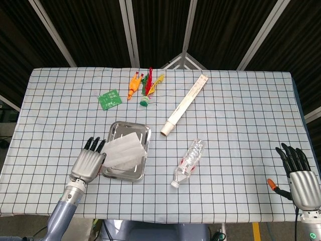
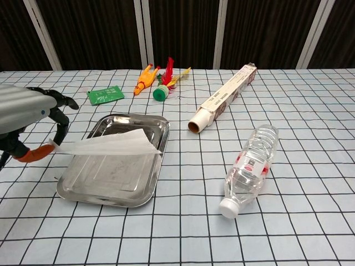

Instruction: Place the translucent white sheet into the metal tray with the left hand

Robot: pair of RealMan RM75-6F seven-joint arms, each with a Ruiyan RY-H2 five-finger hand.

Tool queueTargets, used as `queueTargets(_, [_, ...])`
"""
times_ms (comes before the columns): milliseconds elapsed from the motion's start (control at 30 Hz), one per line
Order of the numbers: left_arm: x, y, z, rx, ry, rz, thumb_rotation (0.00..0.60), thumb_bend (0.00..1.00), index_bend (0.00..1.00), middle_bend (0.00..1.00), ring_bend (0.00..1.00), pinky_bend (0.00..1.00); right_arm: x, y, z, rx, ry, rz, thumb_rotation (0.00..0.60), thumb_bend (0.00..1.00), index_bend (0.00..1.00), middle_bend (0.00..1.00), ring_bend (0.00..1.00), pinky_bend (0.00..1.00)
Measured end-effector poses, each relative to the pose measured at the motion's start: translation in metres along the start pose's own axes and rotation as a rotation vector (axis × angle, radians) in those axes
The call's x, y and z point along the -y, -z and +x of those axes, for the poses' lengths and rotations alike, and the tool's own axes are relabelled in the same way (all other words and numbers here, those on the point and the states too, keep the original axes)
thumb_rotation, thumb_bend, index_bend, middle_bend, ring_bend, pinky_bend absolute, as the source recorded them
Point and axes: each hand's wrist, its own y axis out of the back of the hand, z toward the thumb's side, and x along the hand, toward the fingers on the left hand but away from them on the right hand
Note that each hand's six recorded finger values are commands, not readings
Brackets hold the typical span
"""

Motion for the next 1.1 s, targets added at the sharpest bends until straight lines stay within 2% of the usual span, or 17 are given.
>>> queueTargets(133, [0.005,-0.001,-0.003,-0.023,0.074,-0.051,0.6,0.52,0.58,0.06,0.0,0.01,0.0,0.0,0.0,-0.001,-0.001,0.0,0.6,0.29,0.0,0.0,0.0,0.0])
queueTargets(267, [0.005,0.003,-0.003,-0.072,0.113,-0.099,0.6,0.52,0.59,0.06,0.0,0.01,0.0,-0.001,0.0,-0.004,0.0,0.001,0.6,0.29,0.0,0.0,0.0,0.0])
queueTargets(567, [-0.012,0.02,0.009,-0.211,0.081,-0.153,0.6,0.52,0.6,0.06,0.0,0.01,0.0,-0.001,0.0,-0.005,-0.001,-0.001,0.6,0.29,0.0,0.0,0.0,0.0])
queueTargets(867, [-0.01,0.039,0.027,-0.343,0.117,-0.173,0.6,0.52,0.61,0.06,0.0,0.04,0.0,-0.002,0.0,-0.009,-0.002,0.0,0.6,0.29,0.0,0.0,0.0,0.0])
queueTargets(1000, [-0.009,0.035,0.031,-0.357,0.15,-0.179,0.6,0.52,0.6,0.05,0.0,0.04,0.0,-0.001,0.0,-0.007,-0.003,-0.001,0.6,0.29,0.0,0.0,0.0,0.0])
queueTargets(1100, [-0.007,0.024,0.028,-0.328,0.174,-0.191,0.6,0.52,0.59,0.05,0.0,0.04,0.0,-0.001,0.0,-0.008,-0.002,-0.002,0.6,0.29,0.0,0.0,0.0,0.0])
